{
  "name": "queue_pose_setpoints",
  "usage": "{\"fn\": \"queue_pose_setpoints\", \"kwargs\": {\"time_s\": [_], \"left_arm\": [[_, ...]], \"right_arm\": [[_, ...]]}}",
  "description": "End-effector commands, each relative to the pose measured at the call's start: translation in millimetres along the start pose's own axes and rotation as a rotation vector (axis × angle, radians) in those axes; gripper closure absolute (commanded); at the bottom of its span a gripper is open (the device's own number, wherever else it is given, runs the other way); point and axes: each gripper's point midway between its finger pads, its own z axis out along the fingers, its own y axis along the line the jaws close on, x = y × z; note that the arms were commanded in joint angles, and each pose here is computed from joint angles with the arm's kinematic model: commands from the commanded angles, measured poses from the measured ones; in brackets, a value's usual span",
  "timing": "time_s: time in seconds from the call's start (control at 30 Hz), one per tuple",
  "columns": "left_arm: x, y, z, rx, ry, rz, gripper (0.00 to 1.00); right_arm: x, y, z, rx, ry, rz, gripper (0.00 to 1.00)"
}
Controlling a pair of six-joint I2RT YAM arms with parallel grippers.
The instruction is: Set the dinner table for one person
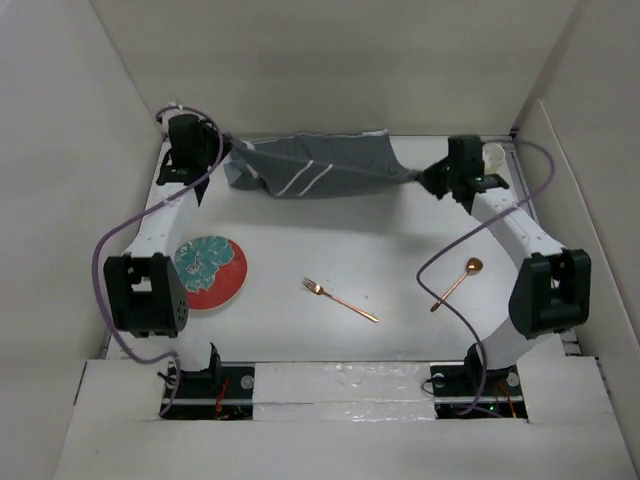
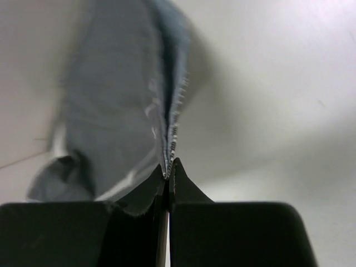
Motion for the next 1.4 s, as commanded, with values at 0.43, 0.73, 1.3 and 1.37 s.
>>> {"fn": "queue_pose_setpoints", "kwargs": {"time_s": [0.43,0.73,1.3,1.37], "left_arm": [[-184.4,-206.8,-306.0,0.52,-0.574,0.084,1.0],[-140.7,-164.6,-203.5,0.38,-0.382,0.09,1.0],[-189.8,-165.2,-116.0,0.398,-0.317,-0.003,1.0],[-187.6,-152.5,-121.5,0.388,-0.316,-0.004,1.0]], "right_arm": [[-120.1,190.9,-385.8,-0.695,-0.552,-0.349,1.0],[-128.1,205.0,-301.0,-0.639,-0.402,-0.435,1.0],[-178.7,271.4,-225.2,-0.795,-0.276,-0.334,1.0],[-169.2,253.1,-209.4,-0.745,-0.244,-0.345,1.0]]}}
